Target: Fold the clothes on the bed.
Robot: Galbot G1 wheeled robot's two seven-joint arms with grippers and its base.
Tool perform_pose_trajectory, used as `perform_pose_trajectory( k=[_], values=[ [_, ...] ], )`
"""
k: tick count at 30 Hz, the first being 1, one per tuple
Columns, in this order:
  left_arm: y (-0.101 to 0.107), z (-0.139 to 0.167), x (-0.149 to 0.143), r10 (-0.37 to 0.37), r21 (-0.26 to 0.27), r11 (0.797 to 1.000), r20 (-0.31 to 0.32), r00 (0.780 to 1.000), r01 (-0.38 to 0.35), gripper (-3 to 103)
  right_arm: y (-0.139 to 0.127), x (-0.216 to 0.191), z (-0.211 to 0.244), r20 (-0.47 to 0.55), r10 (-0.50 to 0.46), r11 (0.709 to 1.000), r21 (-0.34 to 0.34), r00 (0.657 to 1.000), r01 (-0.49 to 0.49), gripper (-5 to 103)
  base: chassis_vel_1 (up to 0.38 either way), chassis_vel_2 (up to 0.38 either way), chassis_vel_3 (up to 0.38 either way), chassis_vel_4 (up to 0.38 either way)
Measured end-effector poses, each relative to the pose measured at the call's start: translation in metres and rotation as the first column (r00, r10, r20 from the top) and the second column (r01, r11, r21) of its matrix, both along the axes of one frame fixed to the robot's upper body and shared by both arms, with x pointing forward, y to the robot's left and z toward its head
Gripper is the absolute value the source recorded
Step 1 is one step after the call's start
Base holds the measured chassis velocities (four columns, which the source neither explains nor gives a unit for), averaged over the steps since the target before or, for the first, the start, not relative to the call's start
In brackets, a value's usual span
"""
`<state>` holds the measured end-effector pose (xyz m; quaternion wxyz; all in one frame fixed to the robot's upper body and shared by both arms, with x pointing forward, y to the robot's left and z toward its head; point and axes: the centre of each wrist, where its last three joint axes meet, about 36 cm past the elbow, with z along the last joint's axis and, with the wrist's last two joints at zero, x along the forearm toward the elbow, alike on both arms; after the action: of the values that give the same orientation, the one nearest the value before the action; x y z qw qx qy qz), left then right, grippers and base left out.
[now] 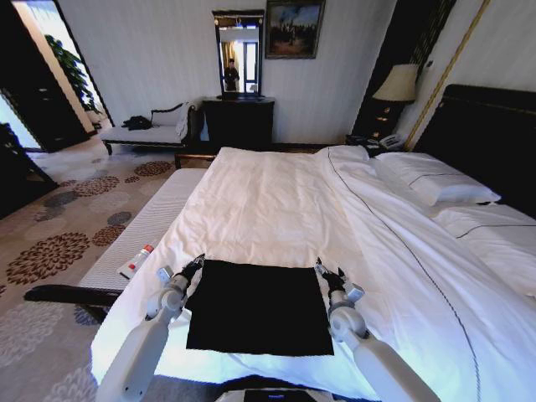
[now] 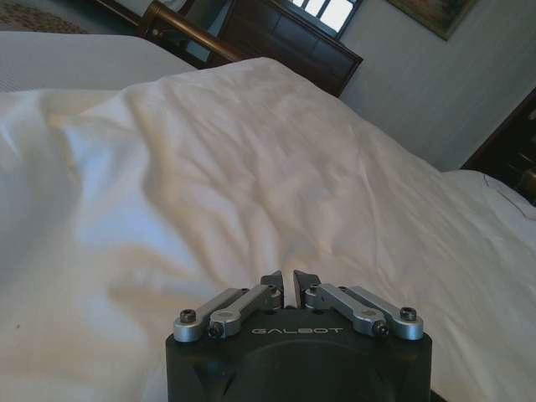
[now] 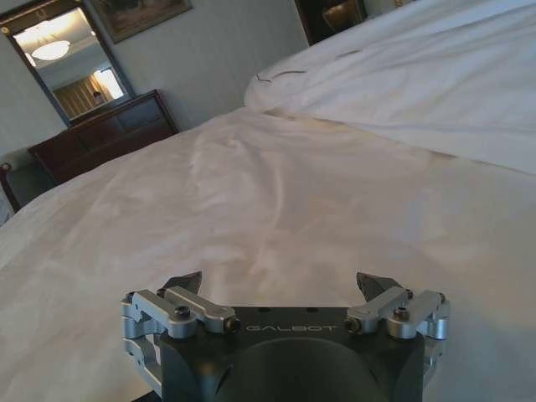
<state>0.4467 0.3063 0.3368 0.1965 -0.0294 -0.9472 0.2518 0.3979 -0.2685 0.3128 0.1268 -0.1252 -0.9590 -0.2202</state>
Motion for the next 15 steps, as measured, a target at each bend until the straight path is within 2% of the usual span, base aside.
perform_pose_trajectory(
  k=[2, 4, 5, 7, 8, 10, 13, 15],
  values=[
    [-0.002, 0.0, -0.001, -0.001, 0.0, 1.0, 0.0, 1.0, 0.001, 10, -0.002, 0.0, 0.0, 0.006, 0.003, 1.0, 0.0, 1.0, -0.003, 100, 0.0, 0.0, 0.0, 0.0],
    [-0.004, 0.004, -0.003, -0.006, -0.005, 1.0, 0.011, 1.0, 0.006, 20, -0.002, -0.001, 0.002, 0.015, 0.008, 1.0, 0.0, 1.0, -0.008, 100, 0.0, 0.0, 0.0, 0.0],
    [-0.004, 0.004, -0.003, -0.006, -0.005, 1.0, 0.011, 1.0, 0.006, 20, -0.002, -0.001, 0.002, 0.015, 0.008, 1.0, 0.0, 1.0, -0.008, 100, 0.0, 0.0, 0.0, 0.0],
    [-0.006, 0.006, -0.006, -0.013, -0.01, 1.0, 0.016, 1.0, 0.013, 31, -0.001, -0.003, 0.002, 0.02, 0.01, 1.0, -0.002, 1.0, -0.009, 100, 0.0, 0.0, 0.0, 0.0],
    [-0.006, 0.006, -0.006, -0.013, -0.01, 1.0, 0.016, 1.0, 0.013, 31, -0.001, -0.003, 0.002, 0.02, 0.01, 1.0, -0.002, 1.0, -0.009, 100, 0.0, 0.0, 0.0, 0.0],
    [-0.008, 0.004, -0.009, -0.018, -0.009, 1.0, 0.008, 1.0, 0.018, 42, 0.0, -0.004, 0.001, 0.021, 0.011, 1.0, -0.005, 1.0, -0.011, 100, 0.0, 0.0, 0.0, 0.0],
    [-0.009, 0.001, -0.011, -0.02, -0.01, 1.0, 0.002, 1.0, 0.02, 48, 0.001, -0.005, 0.001, 0.022, 0.013, 1.0, -0.005, 1.0, -0.013, 100, 0.0, 0.0, 0.0, 0.0],
    [-0.01, -0.002, -0.012, -0.021, -0.008, 1.0, -0.007, 1.0, 0.021, 59, 0.002, -0.006, 0.001, 0.022, 0.014, 1.0, -0.007, 1.0, -0.014, 100, 0.0, 0.0, 0.0, 0.0]
  ],
)
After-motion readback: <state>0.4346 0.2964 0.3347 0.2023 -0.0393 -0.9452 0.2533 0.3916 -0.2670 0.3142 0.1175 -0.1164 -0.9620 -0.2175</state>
